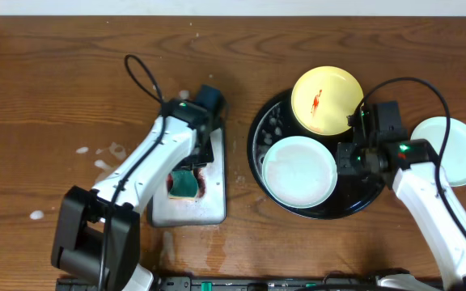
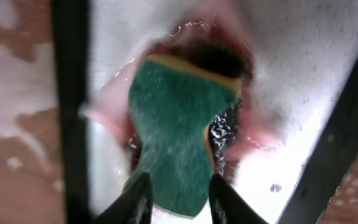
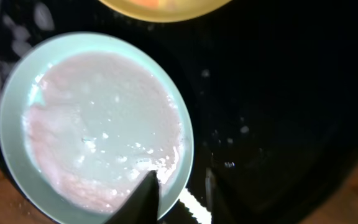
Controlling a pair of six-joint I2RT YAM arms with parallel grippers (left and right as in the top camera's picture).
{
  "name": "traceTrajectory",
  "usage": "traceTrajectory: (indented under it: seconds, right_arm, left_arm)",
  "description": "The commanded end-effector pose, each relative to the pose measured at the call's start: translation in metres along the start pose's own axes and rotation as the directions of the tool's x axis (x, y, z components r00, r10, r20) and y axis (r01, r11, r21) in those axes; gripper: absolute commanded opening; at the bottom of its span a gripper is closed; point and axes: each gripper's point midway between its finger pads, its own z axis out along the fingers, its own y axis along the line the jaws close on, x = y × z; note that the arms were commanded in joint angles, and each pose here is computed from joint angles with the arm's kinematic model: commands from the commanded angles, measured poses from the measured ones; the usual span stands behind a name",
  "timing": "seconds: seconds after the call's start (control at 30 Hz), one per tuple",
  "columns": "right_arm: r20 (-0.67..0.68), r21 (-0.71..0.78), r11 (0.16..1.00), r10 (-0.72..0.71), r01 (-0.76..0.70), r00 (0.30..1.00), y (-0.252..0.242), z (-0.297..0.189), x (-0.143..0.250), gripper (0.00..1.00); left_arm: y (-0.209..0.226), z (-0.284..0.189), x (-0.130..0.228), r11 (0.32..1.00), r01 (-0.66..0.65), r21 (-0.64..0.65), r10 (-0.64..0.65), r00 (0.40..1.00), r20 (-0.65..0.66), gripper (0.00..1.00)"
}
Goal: Clean dirty plates on tray and stack at the side
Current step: 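Return the green sponge to the soapy tray with left gripper, then lift the scrubbed pale green plate with right gripper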
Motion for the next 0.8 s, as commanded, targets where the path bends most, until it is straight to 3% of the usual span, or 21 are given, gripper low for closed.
traceTrajectory:
  seconds: [0.0, 0.1, 0.23, 0.47, 0.6, 0.77]
  right_arm:
    - [-0.087, -0.121, 0.993, 0.000, -0.011, 0.996, 0.005, 0.023, 0.005, 0.29]
    - [-0.143, -0.125, 0.991, 0.037, -0.055, 0.989, -0.007, 0.047, 0.006, 0.31]
    - [-0.185, -0.225, 0.973, 0.010, -0.052, 0.983, 0.001, 0.067, 0.010, 0.24]
    - [-0.186, -0.263, 0.963, 0.008, -0.057, 0.983, 0.006, 0.085, 0.006, 0.02]
    - [-0.163, -0.238, 0.968, 0.039, -0.078, 0.986, 0.003, 0.080, -0.001, 0.01]
    - [-0.043, -0.034, 0.999, 0.034, -0.036, 0.998, -0.018, 0.039, -0.016, 0.01]
  left_arm:
    - [-0.008, 0.006, 0.007, 0.989, -0.033, 0.142, 0.045, 0.995, -0.085, 0.33]
    - [-0.011, -0.013, 0.004, 0.976, -0.052, 0.210, 0.066, 0.996, -0.058, 0.38]
    - [-0.013, -0.055, 0.002, 0.950, -0.061, 0.307, 0.049, 0.998, 0.046, 0.46]
    - [0.001, -0.123, 0.005, 0.909, -0.099, 0.405, -0.007, 0.968, 0.253, 0.80]
    - [0.007, -0.145, 0.009, 0.893, -0.117, 0.434, -0.031, 0.947, 0.320, 0.81]
    - [0.011, -0.157, 0.012, 0.885, -0.127, 0.448, -0.046, 0.934, 0.354, 0.82]
